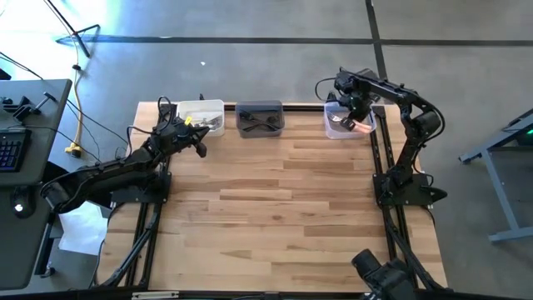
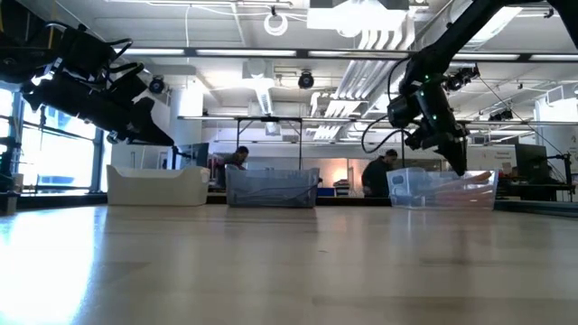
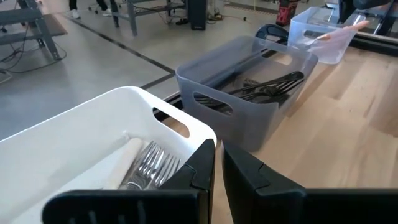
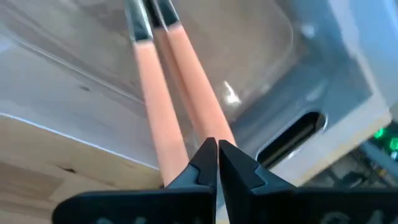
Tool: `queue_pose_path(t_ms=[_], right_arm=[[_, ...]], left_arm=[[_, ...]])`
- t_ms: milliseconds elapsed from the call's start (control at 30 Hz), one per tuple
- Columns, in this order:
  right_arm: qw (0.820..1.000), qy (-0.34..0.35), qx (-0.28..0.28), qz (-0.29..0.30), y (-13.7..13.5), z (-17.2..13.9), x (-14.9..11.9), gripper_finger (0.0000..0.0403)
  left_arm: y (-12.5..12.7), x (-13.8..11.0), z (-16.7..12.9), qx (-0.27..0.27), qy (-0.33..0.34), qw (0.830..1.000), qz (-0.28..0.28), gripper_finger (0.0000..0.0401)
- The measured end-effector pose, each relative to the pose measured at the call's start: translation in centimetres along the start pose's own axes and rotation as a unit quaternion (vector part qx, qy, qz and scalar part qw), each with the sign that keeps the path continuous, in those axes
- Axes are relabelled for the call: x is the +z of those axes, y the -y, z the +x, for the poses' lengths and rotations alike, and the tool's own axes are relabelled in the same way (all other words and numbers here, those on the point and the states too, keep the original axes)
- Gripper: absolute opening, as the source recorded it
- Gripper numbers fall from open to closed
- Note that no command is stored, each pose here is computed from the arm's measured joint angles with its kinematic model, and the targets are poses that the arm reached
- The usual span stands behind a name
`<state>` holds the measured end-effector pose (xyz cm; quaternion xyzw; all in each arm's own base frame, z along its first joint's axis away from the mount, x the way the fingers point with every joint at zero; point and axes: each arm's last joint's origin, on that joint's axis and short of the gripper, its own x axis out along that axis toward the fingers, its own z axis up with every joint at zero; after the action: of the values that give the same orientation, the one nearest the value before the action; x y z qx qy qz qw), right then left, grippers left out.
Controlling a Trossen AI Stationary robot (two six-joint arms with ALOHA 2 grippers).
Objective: Sort silverware by color (type)
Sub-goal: Return to Home Position
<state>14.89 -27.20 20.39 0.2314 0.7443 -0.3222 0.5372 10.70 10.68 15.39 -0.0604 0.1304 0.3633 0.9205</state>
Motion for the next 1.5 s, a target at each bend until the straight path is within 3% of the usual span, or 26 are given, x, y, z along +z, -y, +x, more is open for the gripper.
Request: queue_pose_path(t_ms=[167,433,533,1167,1500], right_arm=[[0.999,0.016,0.023,-0.033,0.0,-0.3,0.2,0.0016],[0.996,0.045,0.041,-0.059,-0.1,-0.3,0.7,0.0136],[0.994,0.060,0.066,-0.063,-0.1,-0.3,0.8,0.0158],[0.993,0.046,0.079,-0.073,-0.4,1.1,1.8,0.0148],[0.993,0.053,0.080,-0.074,-0.1,1.1,1.9,0.0113]], left_arm=[[0.0,0.0,0.0,0.000,0.000,1.000,-0.010,0.0019],[0.0,0.0,0.0,0.000,0.001,1.000,-0.023,0.0019],[0.0,0.0,0.0,0.000,0.001,1.000,-0.027,0.0019],[0.0,0.0,0.0,0.000,0.001,1.000,-0.023,0.0019],[0.0,0.0,0.0,0.000,0.001,1.000,-0.018,0.0019]])
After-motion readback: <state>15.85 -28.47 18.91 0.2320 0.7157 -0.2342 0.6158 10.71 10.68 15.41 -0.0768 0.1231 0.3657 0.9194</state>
